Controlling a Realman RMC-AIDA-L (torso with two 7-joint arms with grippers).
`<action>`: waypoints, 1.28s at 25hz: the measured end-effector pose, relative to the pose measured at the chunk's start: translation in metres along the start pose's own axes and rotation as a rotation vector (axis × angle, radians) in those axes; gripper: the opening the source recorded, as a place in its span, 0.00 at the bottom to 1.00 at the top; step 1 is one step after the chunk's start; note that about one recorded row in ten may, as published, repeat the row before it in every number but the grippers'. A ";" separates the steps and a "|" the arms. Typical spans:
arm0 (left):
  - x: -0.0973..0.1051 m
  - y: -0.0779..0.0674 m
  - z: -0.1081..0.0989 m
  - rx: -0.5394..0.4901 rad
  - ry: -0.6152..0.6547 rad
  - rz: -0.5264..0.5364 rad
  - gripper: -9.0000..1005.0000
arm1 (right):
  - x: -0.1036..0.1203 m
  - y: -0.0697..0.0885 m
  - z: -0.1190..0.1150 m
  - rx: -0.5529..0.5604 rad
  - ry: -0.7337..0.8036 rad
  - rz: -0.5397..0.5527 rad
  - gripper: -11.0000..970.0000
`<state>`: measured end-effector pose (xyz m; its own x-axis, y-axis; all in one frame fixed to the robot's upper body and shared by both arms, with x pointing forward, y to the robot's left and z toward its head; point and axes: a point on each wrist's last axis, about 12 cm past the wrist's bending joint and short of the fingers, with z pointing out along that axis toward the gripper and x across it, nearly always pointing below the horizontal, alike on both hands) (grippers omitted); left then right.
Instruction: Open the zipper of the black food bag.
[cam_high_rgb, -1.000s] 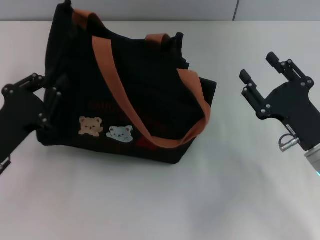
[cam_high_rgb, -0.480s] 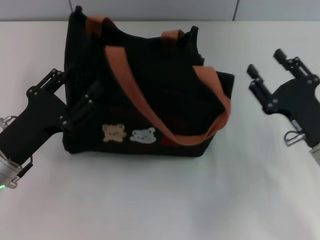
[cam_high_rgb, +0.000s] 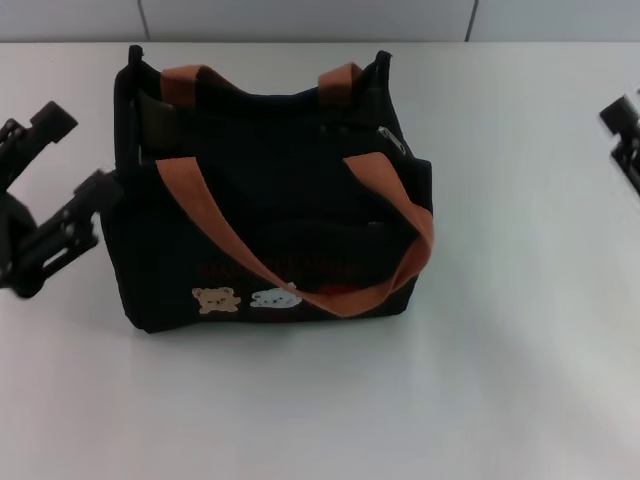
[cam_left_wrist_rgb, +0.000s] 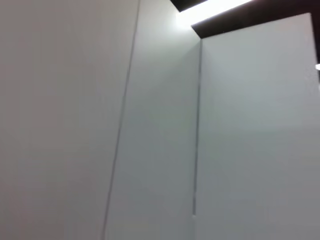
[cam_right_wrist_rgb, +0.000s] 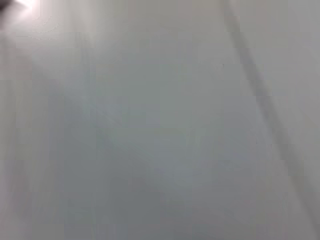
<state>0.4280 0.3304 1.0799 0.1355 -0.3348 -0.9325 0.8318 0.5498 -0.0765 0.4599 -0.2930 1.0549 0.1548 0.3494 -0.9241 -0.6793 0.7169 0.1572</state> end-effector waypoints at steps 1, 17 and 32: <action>0.000 0.000 0.000 0.000 0.000 0.000 0.82 | 0.000 0.000 0.000 0.000 0.000 0.000 0.63; -0.001 -0.001 0.015 0.478 0.408 -0.046 0.82 | -0.004 0.028 0.016 -0.843 0.436 0.105 0.85; 0.004 -0.001 0.021 0.465 0.413 -0.043 0.82 | 0.000 0.030 0.022 -0.842 0.447 0.102 0.85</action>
<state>0.4391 0.3122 1.0840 -0.0458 0.0255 -0.9986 0.9919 0.1201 -0.0424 0.4559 -0.2582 1.0671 -0.1034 -0.0008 -0.9946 -0.9940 -0.0344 0.1034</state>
